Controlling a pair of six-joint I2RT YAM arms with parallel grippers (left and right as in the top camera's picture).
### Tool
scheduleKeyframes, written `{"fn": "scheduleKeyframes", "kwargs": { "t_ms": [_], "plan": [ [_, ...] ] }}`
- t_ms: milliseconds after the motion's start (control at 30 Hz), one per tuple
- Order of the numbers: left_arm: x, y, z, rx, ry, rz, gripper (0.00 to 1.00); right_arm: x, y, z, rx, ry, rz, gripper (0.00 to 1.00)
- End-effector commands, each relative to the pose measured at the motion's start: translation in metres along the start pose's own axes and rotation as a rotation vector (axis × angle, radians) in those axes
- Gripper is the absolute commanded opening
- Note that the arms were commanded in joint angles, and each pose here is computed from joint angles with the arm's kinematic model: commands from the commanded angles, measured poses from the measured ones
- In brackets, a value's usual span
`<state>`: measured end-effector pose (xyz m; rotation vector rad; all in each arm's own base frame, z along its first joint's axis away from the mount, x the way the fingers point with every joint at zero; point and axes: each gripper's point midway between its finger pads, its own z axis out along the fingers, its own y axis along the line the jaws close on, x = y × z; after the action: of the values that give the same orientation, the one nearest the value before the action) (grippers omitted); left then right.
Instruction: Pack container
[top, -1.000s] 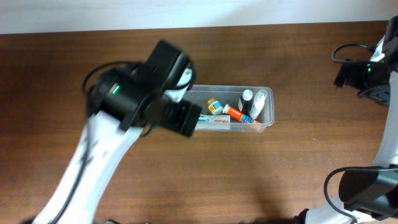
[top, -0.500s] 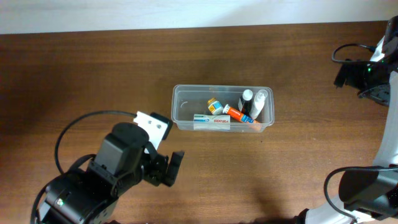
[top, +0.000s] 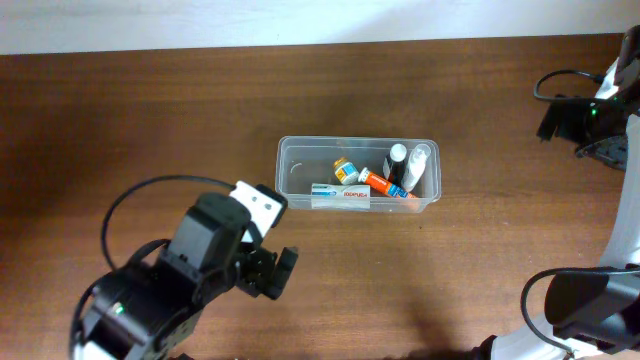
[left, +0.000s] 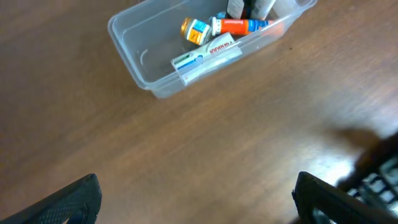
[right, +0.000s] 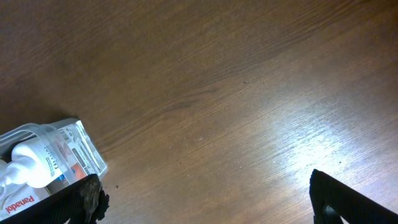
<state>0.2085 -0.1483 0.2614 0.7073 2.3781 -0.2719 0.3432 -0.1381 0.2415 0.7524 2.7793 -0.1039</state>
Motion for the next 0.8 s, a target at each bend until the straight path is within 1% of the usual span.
{"fn": "scheduleKeyframes", "kwargs": {
  "t_ms": [0,100,200,333,467,567,633,667,767],
  "plan": [
    [0.007,0.000,0.024,-0.004,0.024,0.131,0.99,-0.002,-0.004,-0.001,0.012,-0.008,0.015,0.98],
    [0.011,0.001,0.038,-0.006,0.012,0.162,0.99,-0.002,-0.004,-0.001,0.013,-0.008,0.015,0.98],
    [0.026,0.004,0.049,-0.013,0.001,0.183,0.99,-0.002,-0.004,-0.001,0.013,-0.008,0.015,0.98],
    [0.051,0.019,0.066,-0.049,-0.031,0.142,0.99,-0.002,-0.004,-0.001,0.012,-0.008,0.015,0.98],
    [0.067,0.037,0.085,-0.081,-0.153,0.073,0.99,-0.002,-0.004,-0.001,0.013,-0.008,0.015,0.98],
    [0.086,0.049,0.093,-0.091,-0.255,0.019,0.99,-0.002,-0.004,-0.001,0.013,-0.008,0.015,0.98],
    [0.089,0.054,0.090,-0.106,-0.315,0.003,0.99,-0.002,-0.004,-0.001,0.013,-0.008,0.015,0.98],
    [0.087,0.054,0.085,-0.103,-0.372,0.001,0.99,-0.002,-0.004,-0.001,0.012,-0.008,0.015,0.98],
    [0.085,0.054,0.073,-0.108,-0.460,0.002,0.99,-0.002,-0.004,-0.001,0.013,-0.008,0.015,0.98]
  ]
}}
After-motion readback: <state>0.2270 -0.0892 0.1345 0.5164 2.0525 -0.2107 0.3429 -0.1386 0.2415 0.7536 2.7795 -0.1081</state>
